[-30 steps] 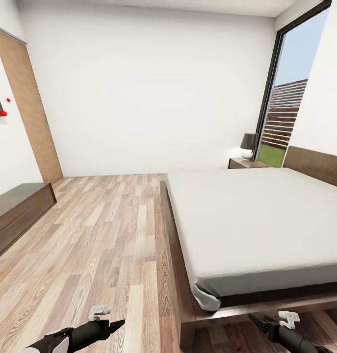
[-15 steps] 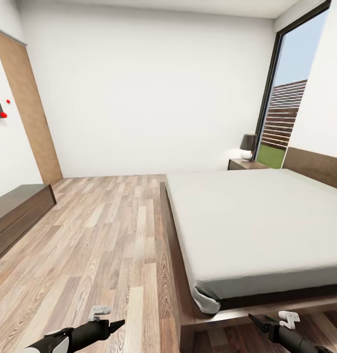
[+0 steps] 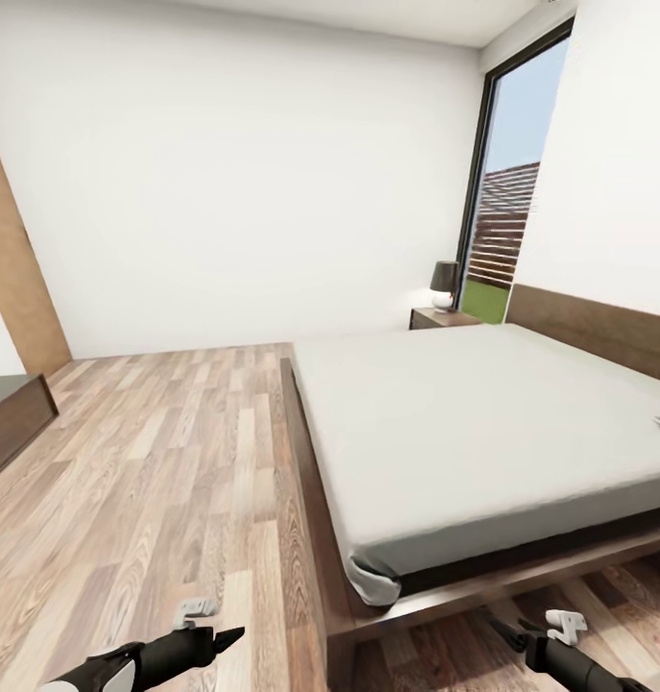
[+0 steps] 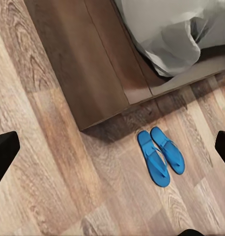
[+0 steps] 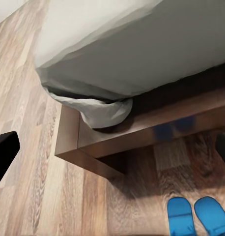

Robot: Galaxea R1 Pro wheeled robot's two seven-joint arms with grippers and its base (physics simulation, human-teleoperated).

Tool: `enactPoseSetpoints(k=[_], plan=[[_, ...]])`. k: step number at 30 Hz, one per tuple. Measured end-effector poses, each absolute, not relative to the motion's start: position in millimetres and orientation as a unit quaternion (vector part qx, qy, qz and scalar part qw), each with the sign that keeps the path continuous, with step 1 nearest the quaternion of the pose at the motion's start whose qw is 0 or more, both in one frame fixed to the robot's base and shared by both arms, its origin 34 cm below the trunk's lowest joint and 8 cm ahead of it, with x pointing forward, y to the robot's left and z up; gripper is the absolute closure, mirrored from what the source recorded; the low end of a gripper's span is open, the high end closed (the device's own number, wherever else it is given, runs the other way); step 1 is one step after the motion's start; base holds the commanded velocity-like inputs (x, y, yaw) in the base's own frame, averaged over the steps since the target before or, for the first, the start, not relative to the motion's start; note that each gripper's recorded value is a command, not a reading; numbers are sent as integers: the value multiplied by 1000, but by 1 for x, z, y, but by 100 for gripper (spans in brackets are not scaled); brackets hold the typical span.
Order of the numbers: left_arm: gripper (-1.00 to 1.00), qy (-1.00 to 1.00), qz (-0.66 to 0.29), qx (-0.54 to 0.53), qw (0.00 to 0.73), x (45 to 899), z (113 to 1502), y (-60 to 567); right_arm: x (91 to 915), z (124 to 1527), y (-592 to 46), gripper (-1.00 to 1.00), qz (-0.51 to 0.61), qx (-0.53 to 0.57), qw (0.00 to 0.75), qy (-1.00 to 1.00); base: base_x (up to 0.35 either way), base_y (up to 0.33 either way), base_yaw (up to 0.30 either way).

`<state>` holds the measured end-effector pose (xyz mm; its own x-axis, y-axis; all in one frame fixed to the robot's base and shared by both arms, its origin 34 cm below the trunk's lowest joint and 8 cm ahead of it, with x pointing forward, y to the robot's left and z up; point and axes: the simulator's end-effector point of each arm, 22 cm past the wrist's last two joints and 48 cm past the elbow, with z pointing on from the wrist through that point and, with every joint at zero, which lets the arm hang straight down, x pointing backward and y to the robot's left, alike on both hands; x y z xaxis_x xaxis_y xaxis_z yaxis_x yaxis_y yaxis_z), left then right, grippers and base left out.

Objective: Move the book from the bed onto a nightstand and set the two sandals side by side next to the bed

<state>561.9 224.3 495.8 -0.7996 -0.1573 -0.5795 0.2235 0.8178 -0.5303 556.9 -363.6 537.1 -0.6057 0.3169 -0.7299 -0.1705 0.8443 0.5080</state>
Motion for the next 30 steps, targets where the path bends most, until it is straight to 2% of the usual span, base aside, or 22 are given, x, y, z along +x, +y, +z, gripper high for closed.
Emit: enactPoseSetpoints(k=[30], plan=[[-100,900,-301,18,316,569,546,224,564,588,-363,-100,276,43,442,852,0,0,-283]])
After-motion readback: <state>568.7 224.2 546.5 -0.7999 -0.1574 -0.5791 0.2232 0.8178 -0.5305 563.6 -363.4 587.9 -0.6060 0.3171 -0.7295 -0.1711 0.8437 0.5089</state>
